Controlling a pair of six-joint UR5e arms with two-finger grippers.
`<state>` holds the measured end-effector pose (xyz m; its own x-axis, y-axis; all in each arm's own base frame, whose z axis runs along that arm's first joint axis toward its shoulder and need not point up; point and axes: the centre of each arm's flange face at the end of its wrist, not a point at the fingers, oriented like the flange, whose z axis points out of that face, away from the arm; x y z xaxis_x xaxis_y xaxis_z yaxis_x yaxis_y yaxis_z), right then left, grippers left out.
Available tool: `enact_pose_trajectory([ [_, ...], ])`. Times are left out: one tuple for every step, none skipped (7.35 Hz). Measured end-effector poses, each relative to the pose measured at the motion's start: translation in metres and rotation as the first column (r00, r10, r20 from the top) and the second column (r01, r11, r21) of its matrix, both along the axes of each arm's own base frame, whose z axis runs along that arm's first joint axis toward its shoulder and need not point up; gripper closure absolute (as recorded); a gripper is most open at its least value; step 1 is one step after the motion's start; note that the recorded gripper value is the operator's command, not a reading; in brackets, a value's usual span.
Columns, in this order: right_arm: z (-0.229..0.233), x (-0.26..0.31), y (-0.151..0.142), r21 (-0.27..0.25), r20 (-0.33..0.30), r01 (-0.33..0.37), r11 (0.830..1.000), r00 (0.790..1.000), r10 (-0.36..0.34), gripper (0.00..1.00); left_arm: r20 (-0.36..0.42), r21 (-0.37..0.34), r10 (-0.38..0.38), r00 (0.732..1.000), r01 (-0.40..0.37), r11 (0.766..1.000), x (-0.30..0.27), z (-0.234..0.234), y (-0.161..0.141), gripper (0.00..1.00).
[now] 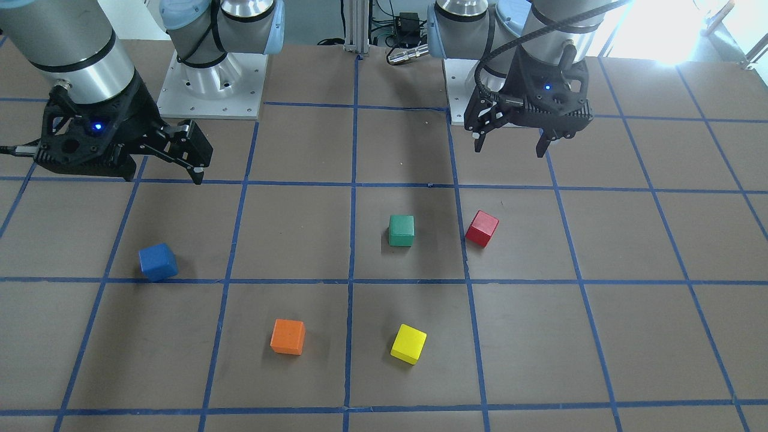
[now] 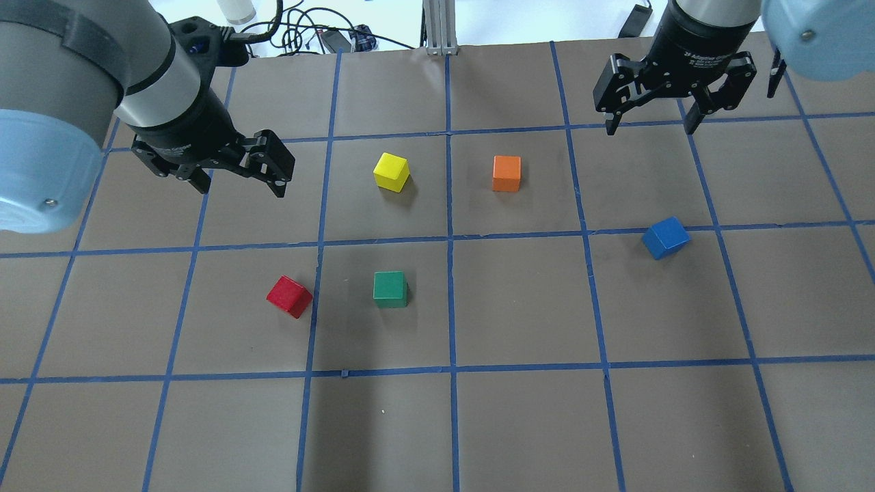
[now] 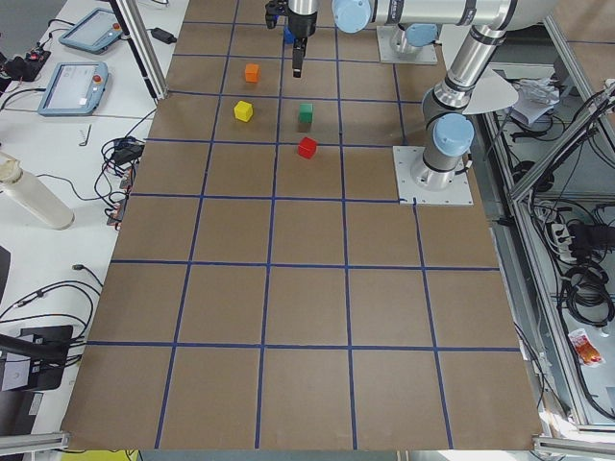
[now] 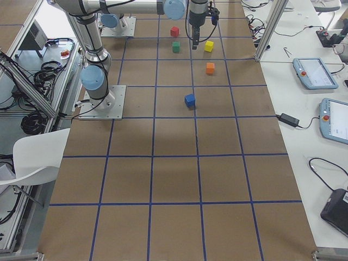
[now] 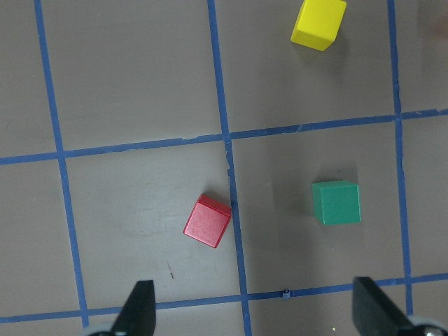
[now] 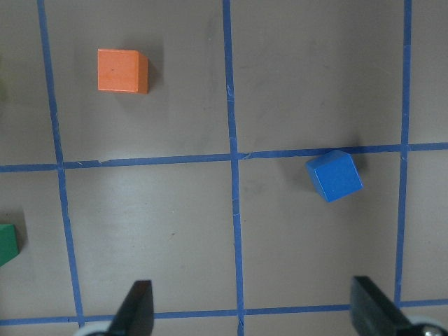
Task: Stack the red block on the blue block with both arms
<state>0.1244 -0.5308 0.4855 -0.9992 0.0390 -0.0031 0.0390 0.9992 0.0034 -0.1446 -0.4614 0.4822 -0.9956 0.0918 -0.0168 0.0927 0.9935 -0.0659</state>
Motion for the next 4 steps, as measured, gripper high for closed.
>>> enact_pose_trajectory([
  [-0.002,0.000,0.000,0.004,0.000,-0.002,1.000,1.000,0.002,0.00,0.004,-0.001,-0.001,1.000,0.001,1.000,0.000,0.001,0.001,0.00],
  [-0.003,0.000,0.000,0.005,0.001,-0.002,1.000,1.000,0.002,0.00,0.010,0.001,-0.003,1.000,0.003,1.000,0.001,0.000,0.004,0.00],
  [-0.004,0.001,0.000,0.006,0.001,-0.001,1.000,1.000,0.001,0.00,0.025,0.008,-0.004,1.000,0.003,1.000,0.002,-0.004,0.009,0.00],
  [-0.005,0.001,0.000,0.010,0.001,0.001,1.000,1.000,-0.001,0.00,0.045,0.017,-0.004,0.999,0.003,1.000,0.004,-0.010,0.015,0.00],
])
